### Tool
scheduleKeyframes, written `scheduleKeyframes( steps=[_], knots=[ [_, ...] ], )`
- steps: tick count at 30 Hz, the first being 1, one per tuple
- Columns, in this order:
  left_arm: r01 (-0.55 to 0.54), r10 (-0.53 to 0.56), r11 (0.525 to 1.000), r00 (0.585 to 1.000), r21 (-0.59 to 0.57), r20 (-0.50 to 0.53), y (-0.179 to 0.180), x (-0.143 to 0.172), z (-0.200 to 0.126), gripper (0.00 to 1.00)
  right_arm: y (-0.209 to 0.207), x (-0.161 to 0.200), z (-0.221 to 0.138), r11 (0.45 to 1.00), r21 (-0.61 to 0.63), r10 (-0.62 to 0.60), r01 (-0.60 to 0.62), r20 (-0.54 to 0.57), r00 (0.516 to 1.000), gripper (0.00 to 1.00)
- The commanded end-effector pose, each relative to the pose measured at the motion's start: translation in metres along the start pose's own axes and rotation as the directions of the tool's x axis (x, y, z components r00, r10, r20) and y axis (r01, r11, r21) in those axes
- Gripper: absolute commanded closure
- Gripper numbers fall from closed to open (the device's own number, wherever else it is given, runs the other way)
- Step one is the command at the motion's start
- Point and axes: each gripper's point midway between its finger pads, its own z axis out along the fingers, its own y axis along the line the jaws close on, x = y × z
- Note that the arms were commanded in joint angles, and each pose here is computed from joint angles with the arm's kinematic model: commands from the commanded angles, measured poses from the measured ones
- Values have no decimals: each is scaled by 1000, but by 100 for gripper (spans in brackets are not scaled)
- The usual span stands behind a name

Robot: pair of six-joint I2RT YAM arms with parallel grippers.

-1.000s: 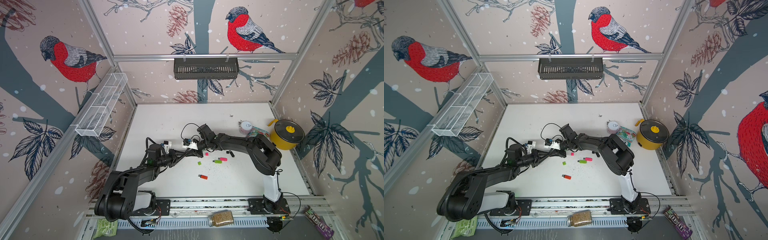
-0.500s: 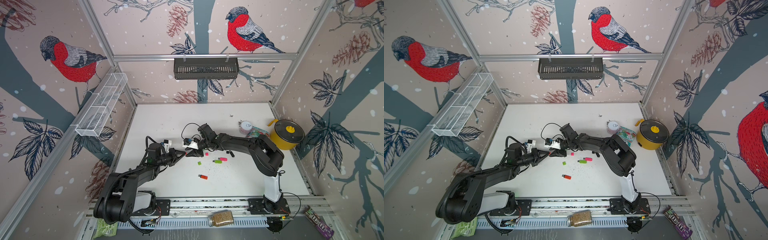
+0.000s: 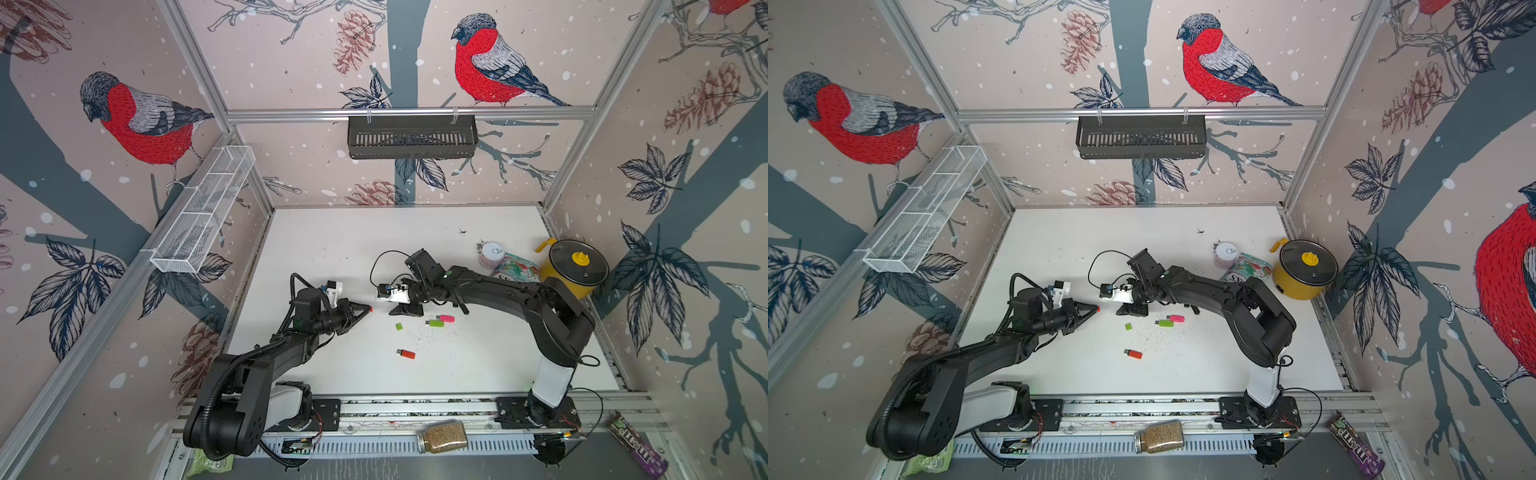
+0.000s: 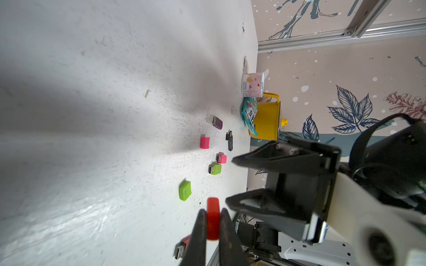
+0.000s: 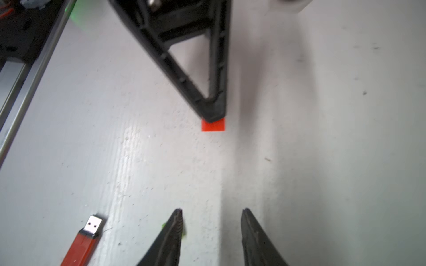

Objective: Close the usb drive cover
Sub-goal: Pick up the cover from the center of the board, then pick up the USB drive from the center of the board.

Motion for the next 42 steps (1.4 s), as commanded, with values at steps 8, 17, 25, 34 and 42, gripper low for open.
scheduleKeyframes(
  steps=[8,17,25,34,42],
  knots=[
    [-31,31,999,999,-12,22,-2,3,-6,93,64,32,5,995,-101,6,-21,-146,989,56],
    [-32,33,999,999,-18,37,-3,3,-10,93,83,37,12,983,-180,-51,16,-195,979,54],
    [-30,31,999,999,-27,44,-2,3,-11,93,91,41,18,973,-226,-101,45,-240,966,53],
    [-25,27,999,999,-37,47,1,3,-10,93,93,56,20,970,-233,-148,75,-315,937,50],
    [-16,18,999,999,-47,46,4,2,-9,93,82,75,21,979,-166,-177,121,-381,907,53]
  ],
)
